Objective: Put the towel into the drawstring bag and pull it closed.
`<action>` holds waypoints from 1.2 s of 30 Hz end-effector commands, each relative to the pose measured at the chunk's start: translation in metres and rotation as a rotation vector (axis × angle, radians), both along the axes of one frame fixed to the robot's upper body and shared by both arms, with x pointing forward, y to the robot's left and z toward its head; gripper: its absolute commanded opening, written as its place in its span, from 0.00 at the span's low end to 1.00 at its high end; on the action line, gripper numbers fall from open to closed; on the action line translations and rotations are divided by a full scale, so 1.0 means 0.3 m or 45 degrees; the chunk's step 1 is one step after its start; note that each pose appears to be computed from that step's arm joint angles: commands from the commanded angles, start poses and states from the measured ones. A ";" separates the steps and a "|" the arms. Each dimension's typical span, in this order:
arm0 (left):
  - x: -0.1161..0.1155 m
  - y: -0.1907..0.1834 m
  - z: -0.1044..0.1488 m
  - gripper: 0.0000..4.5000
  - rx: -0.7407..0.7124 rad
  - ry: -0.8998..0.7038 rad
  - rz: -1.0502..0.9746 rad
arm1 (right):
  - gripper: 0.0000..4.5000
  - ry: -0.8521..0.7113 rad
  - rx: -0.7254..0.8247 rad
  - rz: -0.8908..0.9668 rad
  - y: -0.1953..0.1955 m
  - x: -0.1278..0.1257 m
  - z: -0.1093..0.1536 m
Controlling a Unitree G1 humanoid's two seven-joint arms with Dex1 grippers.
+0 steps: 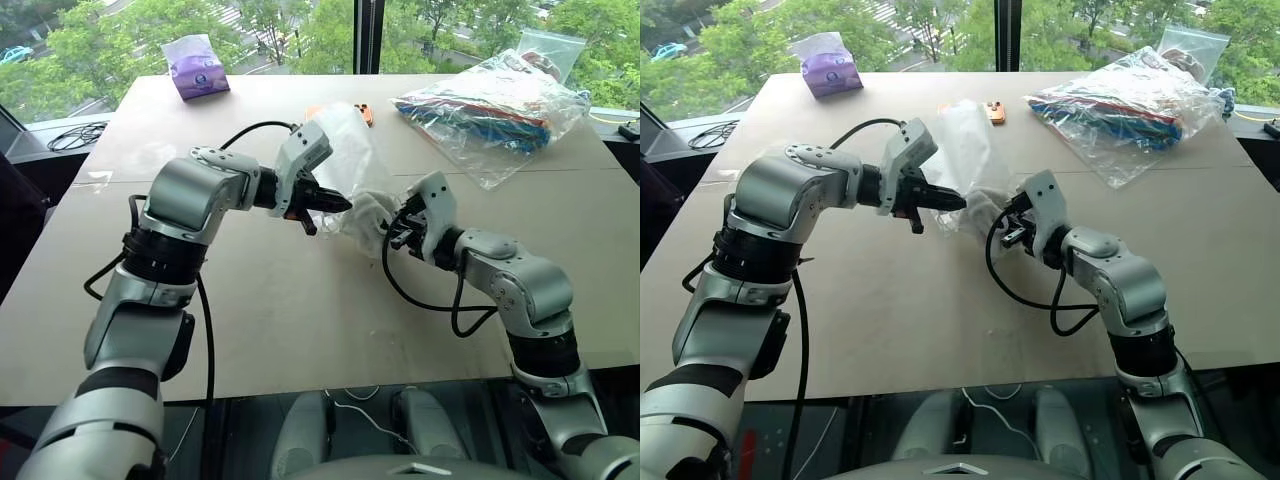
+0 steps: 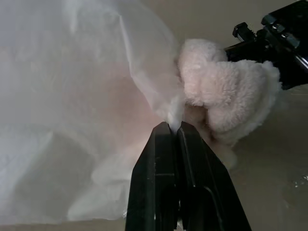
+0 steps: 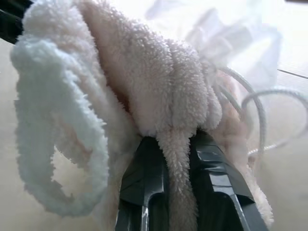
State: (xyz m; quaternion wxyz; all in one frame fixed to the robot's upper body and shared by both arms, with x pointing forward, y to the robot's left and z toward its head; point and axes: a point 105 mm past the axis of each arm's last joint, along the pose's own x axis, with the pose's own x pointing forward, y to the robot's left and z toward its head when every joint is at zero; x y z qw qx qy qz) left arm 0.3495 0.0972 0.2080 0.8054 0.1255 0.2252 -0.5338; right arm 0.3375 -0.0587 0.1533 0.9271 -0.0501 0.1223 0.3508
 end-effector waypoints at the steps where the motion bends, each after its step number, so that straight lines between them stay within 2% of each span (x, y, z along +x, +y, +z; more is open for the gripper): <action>1: -0.047 -0.035 0.063 0.00 -0.060 0.033 -0.128 | 0.00 -0.047 -0.108 0.000 0.001 0.001 -0.004; 5: -0.044 -0.040 0.061 0.00 -0.068 0.038 -0.122 | 0.00 -0.077 -0.094 0.119 0.061 -0.031 0.019; 10: -0.073 -0.050 0.051 0.00 -0.089 0.080 -0.169 | 0.00 -0.005 0.177 0.067 0.096 -0.025 0.059; 13: -0.081 -0.046 0.036 0.00 -0.087 0.100 -0.169 | 0.00 0.098 0.555 -0.026 0.109 -0.003 0.103; 16: -0.077 -0.041 0.021 0.00 -0.089 0.118 -0.152 | 0.00 0.292 0.986 -0.107 0.111 0.005 0.103; 19: -0.071 -0.039 0.015 0.00 -0.093 0.126 -0.136 | 0.00 0.431 1.269 -0.062 0.136 -0.020 0.111; 25: -0.039 -0.044 0.032 0.00 -0.140 0.123 -0.081 | 0.00 0.593 1.571 -0.039 0.129 -0.037 0.130; 30: -0.041 -0.079 0.050 0.00 -0.192 0.149 -0.099 | 0.00 0.774 1.816 0.003 0.140 -0.034 0.190; 33: -0.046 -0.133 0.067 0.00 -0.257 0.170 -0.115 | 0.00 0.888 1.876 -0.093 0.159 0.006 0.199; 36: -0.037 -0.177 0.089 0.00 -0.335 0.190 -0.098 | 0.00 0.915 1.894 -0.192 0.163 0.043 0.208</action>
